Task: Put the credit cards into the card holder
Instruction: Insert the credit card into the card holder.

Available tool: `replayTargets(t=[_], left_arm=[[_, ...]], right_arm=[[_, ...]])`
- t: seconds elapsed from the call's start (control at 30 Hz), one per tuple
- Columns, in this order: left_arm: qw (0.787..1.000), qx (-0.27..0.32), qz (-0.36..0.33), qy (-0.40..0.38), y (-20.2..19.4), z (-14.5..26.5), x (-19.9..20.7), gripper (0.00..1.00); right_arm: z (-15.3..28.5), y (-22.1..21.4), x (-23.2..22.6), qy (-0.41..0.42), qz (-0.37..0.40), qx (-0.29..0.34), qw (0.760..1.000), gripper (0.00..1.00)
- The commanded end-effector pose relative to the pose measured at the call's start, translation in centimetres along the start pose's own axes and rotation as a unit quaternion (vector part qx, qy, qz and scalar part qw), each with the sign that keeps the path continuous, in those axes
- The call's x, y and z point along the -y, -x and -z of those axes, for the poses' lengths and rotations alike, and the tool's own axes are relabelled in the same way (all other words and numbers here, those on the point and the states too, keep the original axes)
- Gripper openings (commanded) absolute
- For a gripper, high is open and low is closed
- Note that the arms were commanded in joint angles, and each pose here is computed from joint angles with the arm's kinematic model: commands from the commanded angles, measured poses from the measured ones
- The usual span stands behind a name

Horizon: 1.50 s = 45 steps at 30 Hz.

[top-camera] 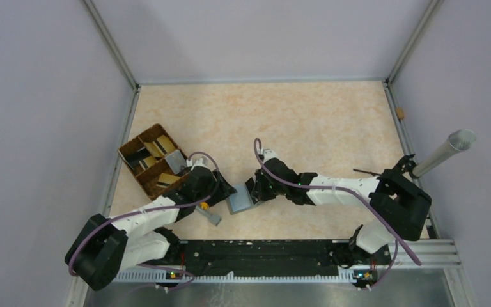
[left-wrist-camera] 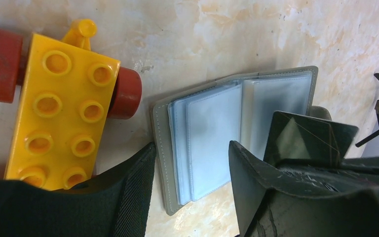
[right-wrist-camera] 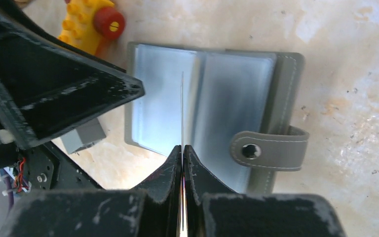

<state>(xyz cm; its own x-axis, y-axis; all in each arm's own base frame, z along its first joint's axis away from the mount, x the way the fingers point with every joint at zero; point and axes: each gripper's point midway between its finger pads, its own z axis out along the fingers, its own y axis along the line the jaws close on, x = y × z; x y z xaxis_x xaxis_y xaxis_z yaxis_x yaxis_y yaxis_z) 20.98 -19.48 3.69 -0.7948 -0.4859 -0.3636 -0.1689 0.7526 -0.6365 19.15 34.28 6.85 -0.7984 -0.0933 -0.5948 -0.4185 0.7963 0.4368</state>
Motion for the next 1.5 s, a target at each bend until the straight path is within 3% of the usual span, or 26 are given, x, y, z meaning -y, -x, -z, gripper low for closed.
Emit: replayTargets(t=[0.0,0.13,0.33,1.47], left_arm=[[0.999,-0.014,-0.012,0.034,-0.5,0.2,-1.4,0.58],[0.998,-0.026,-0.015,0.056,-0.9,0.4,-2.2,0.56],[0.995,-0.024,-0.028,0.093,-0.5,0.8,-3.1,0.57],[0.992,-0.061,-0.028,0.105,-1.9,0.2,-3.6,0.44]], right_arm=[[-0.5,0.6,-0.9,0.066,-0.027,0.010,0.997,0.00],[-0.4,-0.2,-1.0,0.113,-0.043,0.005,0.993,0.00],[-0.8,-0.8,0.1,0.119,-0.057,-0.006,0.991,0.00],[-3.6,-2.9,1.0,0.151,-0.107,-0.062,0.981,0.00]])
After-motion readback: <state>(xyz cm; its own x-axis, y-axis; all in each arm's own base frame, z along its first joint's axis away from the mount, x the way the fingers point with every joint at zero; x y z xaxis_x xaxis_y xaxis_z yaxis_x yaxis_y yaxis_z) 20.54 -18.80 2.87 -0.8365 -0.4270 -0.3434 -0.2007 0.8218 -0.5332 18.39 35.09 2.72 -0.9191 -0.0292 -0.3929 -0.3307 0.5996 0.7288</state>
